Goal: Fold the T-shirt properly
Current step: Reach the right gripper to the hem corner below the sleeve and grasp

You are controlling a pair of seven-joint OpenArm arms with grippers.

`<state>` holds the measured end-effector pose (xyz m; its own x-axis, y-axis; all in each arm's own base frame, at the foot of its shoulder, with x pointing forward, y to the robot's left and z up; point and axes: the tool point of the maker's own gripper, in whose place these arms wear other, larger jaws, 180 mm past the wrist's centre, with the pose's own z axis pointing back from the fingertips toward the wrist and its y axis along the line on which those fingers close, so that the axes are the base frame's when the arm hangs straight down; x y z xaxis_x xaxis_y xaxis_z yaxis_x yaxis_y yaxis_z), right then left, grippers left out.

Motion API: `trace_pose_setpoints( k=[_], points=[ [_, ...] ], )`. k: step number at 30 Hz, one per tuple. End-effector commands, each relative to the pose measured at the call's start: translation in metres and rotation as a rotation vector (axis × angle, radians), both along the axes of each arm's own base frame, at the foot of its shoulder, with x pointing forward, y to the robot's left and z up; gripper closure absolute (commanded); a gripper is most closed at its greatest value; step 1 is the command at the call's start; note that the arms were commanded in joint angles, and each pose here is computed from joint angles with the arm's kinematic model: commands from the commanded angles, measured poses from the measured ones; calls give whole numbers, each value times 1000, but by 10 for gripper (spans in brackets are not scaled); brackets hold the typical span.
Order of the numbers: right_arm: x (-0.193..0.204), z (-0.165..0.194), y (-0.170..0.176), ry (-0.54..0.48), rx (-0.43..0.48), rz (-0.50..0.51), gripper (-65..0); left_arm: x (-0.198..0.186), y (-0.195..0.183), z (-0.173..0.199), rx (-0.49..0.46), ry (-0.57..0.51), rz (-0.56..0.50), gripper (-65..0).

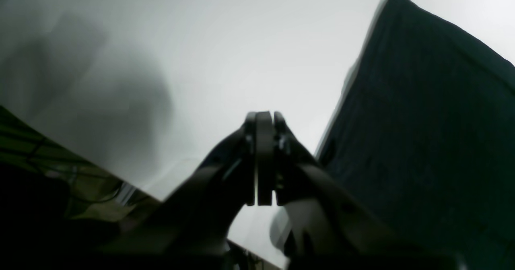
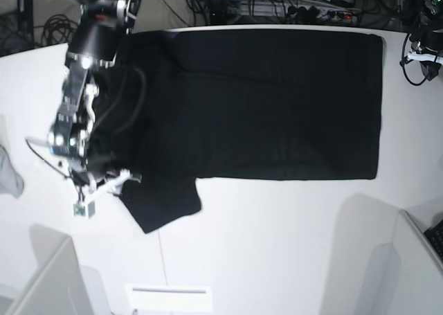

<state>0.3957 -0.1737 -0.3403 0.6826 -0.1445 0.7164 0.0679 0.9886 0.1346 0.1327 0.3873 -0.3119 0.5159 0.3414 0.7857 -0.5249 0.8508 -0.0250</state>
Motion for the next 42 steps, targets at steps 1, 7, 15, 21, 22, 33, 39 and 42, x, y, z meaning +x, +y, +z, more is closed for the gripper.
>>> trace_pose_setpoints(
  k=[1,7,15,21,22,33,39,42],
  points=[
    [21,15,0,-46,1,2,-281,2,5,11,33,-24,-4,0],
    [72,-6,9,77,19,22,-393,-12,16,8,33,-8,41,0],
    [105,-51,-17,75,35,-26,-411,-34,41,23,81,-17,129,0],
    [103,-64,-19,60,39,-38,-411,-37,44,25,88,-18,142,0],
    [99,-69,-18,74,40,-36,-411,-36,43,24,86,-18,139,0],
    [80,-93,3,114,63,-20,-408,-47,49,2,34,20,170,0],
    [80,-93,1,114,59,-22,-119,-48,50,-3,19,23,179,0],
    [81,-92,1,116,60,-21,0,-43,45,-6,11,26,160,0]
  ],
)
